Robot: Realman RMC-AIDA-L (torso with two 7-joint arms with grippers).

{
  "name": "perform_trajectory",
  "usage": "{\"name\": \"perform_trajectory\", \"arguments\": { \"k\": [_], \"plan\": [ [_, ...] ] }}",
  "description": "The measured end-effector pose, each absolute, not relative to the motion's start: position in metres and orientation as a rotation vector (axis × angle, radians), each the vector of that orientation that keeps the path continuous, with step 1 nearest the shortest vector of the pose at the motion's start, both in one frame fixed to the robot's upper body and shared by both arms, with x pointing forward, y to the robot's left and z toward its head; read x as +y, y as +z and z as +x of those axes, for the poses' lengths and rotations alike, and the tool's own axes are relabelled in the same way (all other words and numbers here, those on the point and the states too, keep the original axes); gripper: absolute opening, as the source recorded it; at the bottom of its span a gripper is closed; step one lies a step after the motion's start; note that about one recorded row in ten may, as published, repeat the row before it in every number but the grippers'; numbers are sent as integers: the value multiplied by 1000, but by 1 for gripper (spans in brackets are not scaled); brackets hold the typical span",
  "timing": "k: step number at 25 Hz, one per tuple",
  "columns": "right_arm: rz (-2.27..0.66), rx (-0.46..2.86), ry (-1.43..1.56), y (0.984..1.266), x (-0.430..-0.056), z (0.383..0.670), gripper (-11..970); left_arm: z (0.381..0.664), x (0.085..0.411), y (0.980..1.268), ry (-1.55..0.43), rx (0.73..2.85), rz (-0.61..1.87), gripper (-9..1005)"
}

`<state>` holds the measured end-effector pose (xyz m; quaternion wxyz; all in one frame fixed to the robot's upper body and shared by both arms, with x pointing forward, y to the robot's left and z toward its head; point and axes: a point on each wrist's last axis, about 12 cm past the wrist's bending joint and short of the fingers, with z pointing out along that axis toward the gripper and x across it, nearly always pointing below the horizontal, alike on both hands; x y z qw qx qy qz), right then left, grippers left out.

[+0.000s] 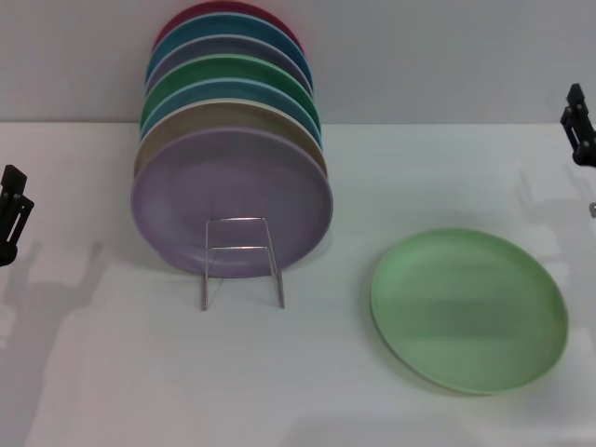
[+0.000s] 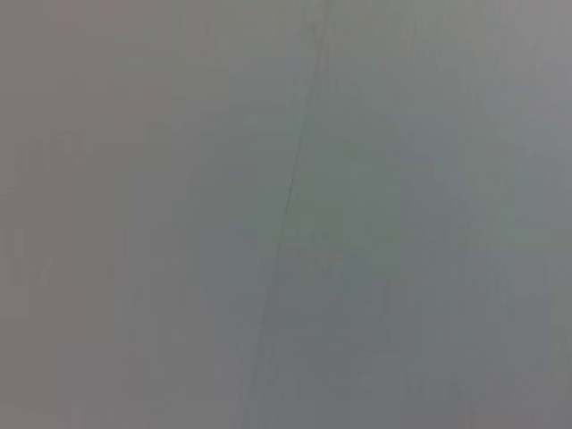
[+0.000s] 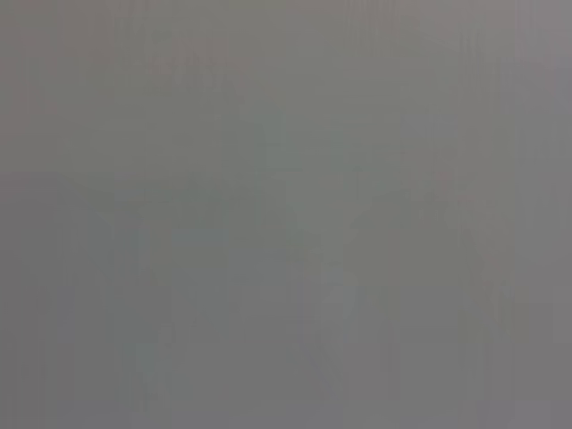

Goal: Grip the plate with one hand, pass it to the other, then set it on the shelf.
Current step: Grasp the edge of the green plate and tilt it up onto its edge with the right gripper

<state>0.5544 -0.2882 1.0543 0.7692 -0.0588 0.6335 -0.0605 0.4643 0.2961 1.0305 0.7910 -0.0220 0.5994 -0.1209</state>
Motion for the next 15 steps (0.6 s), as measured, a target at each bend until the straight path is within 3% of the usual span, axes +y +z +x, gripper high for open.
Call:
{"name": "perform_trajectory", "arguments": {
  "k": [15],
  "plan": [
    [-138,1762,79,1086,-275,595,658,464,296,1031,-262,1287,-45,855]
  ]
}}
